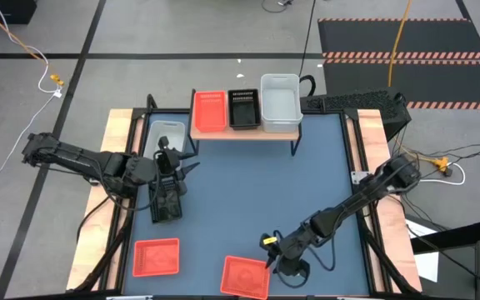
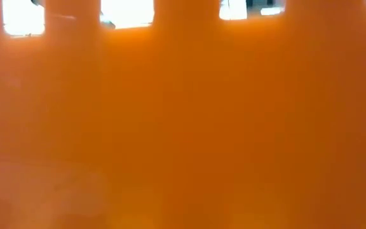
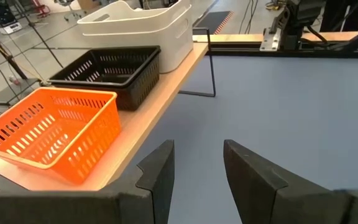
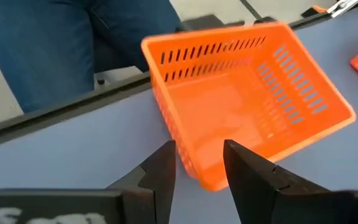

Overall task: Stack baskets on shelf by color
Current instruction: Stack the right orange bin on top of the other orange bin on the shelf

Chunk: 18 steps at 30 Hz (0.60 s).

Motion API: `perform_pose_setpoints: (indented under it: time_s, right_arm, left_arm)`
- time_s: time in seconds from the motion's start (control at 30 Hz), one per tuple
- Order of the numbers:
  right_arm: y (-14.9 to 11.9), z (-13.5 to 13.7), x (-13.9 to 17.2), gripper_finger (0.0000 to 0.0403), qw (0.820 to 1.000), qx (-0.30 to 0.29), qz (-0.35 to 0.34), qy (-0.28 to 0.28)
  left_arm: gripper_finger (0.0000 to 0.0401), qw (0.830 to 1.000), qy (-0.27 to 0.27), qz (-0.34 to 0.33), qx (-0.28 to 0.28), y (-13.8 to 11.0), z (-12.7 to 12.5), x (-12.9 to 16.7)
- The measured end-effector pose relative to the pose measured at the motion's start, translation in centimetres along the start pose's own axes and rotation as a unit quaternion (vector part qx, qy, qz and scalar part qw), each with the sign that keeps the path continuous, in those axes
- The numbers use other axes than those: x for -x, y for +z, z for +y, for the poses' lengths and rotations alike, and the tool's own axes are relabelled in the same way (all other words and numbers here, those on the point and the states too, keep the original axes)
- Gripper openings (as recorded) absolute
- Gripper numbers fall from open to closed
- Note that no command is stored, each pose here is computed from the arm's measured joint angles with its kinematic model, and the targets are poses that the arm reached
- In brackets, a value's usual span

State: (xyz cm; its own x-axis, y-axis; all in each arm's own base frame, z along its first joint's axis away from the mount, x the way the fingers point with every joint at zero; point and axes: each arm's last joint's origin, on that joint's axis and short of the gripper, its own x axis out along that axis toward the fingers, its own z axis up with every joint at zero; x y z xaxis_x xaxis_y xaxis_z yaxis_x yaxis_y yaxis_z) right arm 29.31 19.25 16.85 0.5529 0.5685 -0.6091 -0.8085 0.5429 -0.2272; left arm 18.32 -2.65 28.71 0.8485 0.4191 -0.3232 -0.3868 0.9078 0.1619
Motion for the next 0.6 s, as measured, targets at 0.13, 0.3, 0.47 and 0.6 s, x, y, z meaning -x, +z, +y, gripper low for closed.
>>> perform_pose_setpoints:
  time_s: [0.13, 0.3, 0.47, 0.6]
  right_arm:
    - [-1.1, 0.2, -1.2, 0.0127, 1.0, 0.008, 0.021, 0.011]
    - [-1.3, 0.2, -2.0, 0.0118, 0.999, 0.019, 0.026, 0.03]
    - [-0.7, -0.5, -1.6, 0.0036, 1.0, 0.0, 0.01, 0.029]
    - [0.4, -2.2, -0.4, 0.0009, 0.997, -0.07, -0.021, 0.029]
  left_arm:
    - [0.014, 1.0, 0.0, 0.002, 0.006, -0.1, 0.0, 0.0]
    - [0.014, 1.0, 0.0, 0.002, 0.006, 0.0, 0.0, 0.0]
    - [0.014, 1.0, 0.0, 0.002, 0.006, -0.1, 0.0, 0.0]
    - [0.014, 1.0, 0.0, 0.003, 0.003, -0.1, 0.0, 0.0]
